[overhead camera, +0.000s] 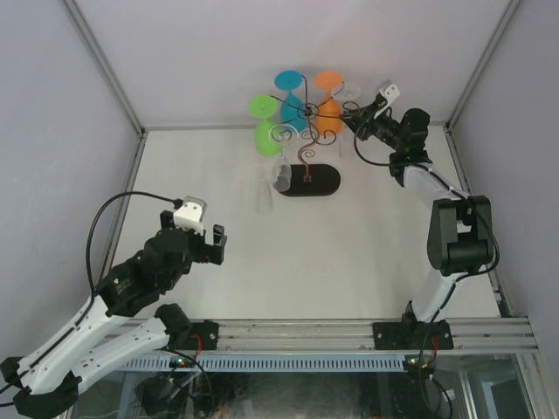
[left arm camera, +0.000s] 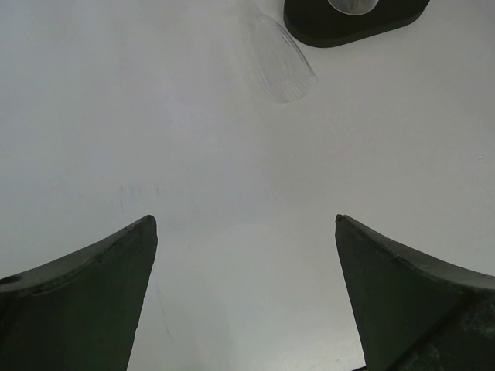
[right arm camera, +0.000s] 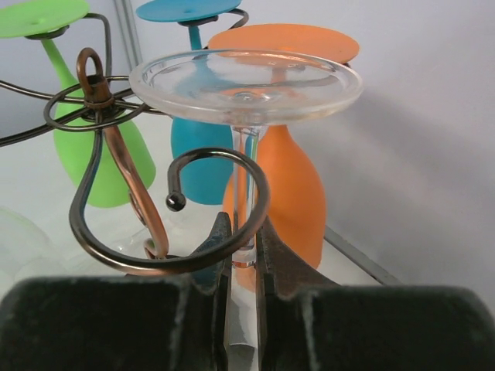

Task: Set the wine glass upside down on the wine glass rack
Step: Turn the wine glass upside down at the wine rack.

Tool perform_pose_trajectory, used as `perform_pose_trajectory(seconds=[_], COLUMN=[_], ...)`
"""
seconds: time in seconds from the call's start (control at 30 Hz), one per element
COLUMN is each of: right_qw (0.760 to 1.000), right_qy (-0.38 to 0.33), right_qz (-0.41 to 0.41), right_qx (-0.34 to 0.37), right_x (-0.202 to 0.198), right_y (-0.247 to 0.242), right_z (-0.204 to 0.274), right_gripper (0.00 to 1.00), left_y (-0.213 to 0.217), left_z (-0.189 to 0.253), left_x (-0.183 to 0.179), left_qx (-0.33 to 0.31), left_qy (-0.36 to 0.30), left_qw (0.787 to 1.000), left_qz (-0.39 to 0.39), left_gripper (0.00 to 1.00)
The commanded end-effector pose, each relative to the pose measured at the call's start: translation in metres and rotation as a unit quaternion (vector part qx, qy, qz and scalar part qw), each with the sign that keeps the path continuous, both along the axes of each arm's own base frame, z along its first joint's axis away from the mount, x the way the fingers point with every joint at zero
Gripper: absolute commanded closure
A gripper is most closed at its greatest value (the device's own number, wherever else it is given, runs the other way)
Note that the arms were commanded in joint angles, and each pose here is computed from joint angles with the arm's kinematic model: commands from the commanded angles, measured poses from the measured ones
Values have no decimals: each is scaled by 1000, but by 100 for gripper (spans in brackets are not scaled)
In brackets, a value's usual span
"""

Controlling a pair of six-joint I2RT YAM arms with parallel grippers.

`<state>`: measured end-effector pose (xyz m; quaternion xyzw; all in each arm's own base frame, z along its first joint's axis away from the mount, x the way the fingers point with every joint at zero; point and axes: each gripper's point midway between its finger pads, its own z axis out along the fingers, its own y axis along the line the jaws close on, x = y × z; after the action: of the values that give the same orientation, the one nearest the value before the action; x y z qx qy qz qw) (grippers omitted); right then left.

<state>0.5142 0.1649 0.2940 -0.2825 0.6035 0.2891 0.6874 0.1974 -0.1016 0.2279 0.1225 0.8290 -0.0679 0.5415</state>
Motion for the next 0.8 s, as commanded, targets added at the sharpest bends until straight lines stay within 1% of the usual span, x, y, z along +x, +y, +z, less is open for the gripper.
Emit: perform_pose_trajectory(seconds=[0.0,0.37,0.77], right_qw=[998,993,993], right_qy=[-48,-53,-50], right_qz=[41,103,111], right_qx=[2,1,3], right_x=[-9,-27,-39], right_y=[15,26,17], right_z=[31,33,33], right_gripper=[100,100,100], left_y=[1,0,-2], left_z=[0,-2,-3], left_x=[5,5,5], left_qx=[6,9,12], left_qy=[-6,-3,1], left_qw=[1000,1000,1000], left_qz=[8,7,3], left_gripper=[0,0,0])
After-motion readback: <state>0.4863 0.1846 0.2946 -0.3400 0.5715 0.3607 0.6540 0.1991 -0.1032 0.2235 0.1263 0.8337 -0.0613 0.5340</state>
